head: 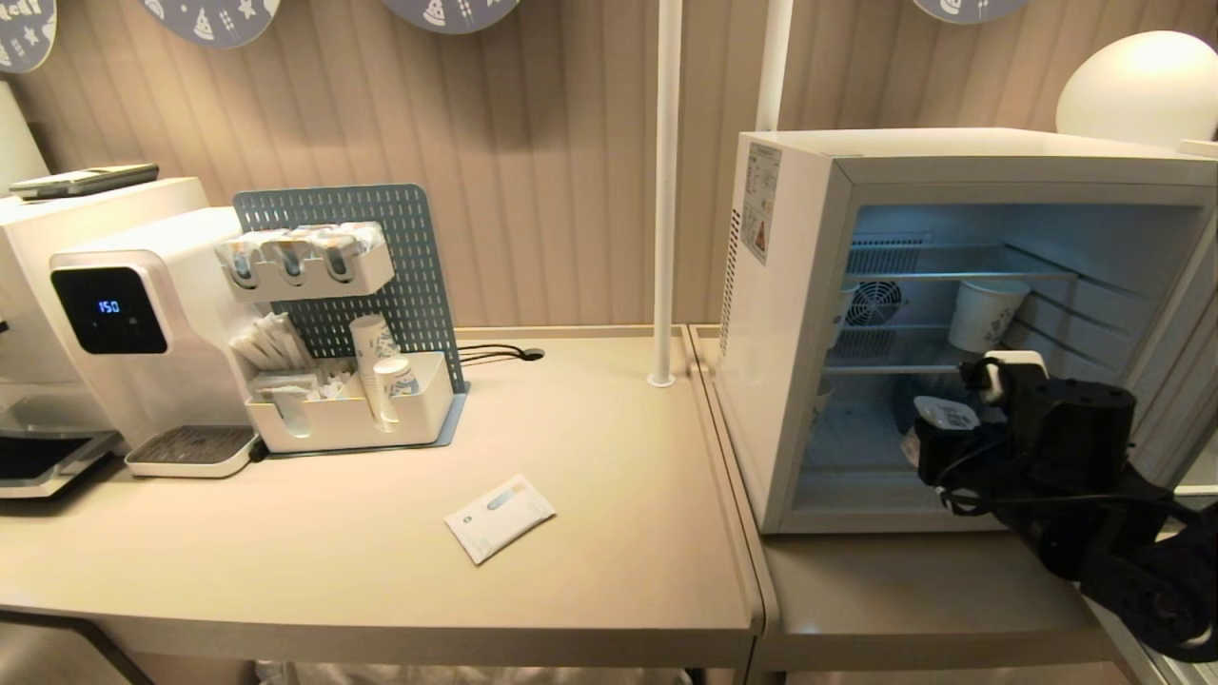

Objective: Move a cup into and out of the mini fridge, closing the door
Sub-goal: Put the yoghurt in the freezer

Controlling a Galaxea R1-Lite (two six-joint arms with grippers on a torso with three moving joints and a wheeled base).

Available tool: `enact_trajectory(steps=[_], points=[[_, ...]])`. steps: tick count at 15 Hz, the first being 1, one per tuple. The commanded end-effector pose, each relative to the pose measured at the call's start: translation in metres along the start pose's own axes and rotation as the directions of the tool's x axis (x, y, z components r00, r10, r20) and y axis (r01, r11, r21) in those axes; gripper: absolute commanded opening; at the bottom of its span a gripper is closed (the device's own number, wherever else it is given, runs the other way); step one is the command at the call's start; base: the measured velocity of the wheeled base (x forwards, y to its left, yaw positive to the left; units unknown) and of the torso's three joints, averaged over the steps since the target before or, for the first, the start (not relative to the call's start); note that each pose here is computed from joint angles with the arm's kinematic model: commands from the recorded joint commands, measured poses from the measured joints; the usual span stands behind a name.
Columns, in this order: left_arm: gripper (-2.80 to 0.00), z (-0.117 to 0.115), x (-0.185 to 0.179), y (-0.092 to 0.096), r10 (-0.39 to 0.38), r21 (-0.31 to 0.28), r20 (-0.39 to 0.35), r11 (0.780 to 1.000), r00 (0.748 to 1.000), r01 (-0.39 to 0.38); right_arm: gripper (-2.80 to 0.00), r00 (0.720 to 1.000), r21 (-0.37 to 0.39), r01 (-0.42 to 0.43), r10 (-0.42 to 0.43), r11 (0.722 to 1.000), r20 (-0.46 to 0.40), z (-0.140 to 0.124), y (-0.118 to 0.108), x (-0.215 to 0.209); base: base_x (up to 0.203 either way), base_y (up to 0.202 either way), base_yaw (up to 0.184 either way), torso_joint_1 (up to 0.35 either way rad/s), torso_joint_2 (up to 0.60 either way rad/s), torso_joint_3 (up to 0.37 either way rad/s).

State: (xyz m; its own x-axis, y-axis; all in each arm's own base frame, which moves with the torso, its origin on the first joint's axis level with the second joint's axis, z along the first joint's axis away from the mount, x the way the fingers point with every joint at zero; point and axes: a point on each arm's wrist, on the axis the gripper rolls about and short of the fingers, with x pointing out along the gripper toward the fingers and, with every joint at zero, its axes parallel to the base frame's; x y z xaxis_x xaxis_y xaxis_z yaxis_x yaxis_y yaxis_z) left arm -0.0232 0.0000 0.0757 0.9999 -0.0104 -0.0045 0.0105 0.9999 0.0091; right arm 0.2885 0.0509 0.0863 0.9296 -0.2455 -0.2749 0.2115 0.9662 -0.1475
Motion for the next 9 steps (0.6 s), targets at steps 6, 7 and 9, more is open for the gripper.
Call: enact_trajectory(steps=[6, 7, 9], points=[[-2.8, 0.0, 0.0, 0.0, 0.0, -0.001, 0.001, 1.0, 1.0, 0.0, -2.8, 0.998, -0.045, 0.043, -0.045, 0.998, -0.038, -0.082, 0.021, 0.06, 0.0, 0.0, 0.0, 0.0, 0.0, 0.0], [-2.8, 0.0, 0.0, 0.0, 0.0, -0.001, 0.0, 1.0, 1.0, 0.0, -2.8, 0.997, -0.063, 0.066, -0.068, 0.996, -0.03, -0.084, 0.017, 0.071, 0.0, 0.0, 0.0, 0.0, 0.0, 0.0], [-2.8, 0.0, 0.0, 0.0, 0.0, -0.001, 0.001, 1.0, 1.0, 0.0, -2.8, 0.995, -0.087, 0.101, -0.103, 0.991, -0.018, -0.088, 0.011, 0.089, 0.0, 0.0, 0.0, 0.0, 0.0, 0.0]])
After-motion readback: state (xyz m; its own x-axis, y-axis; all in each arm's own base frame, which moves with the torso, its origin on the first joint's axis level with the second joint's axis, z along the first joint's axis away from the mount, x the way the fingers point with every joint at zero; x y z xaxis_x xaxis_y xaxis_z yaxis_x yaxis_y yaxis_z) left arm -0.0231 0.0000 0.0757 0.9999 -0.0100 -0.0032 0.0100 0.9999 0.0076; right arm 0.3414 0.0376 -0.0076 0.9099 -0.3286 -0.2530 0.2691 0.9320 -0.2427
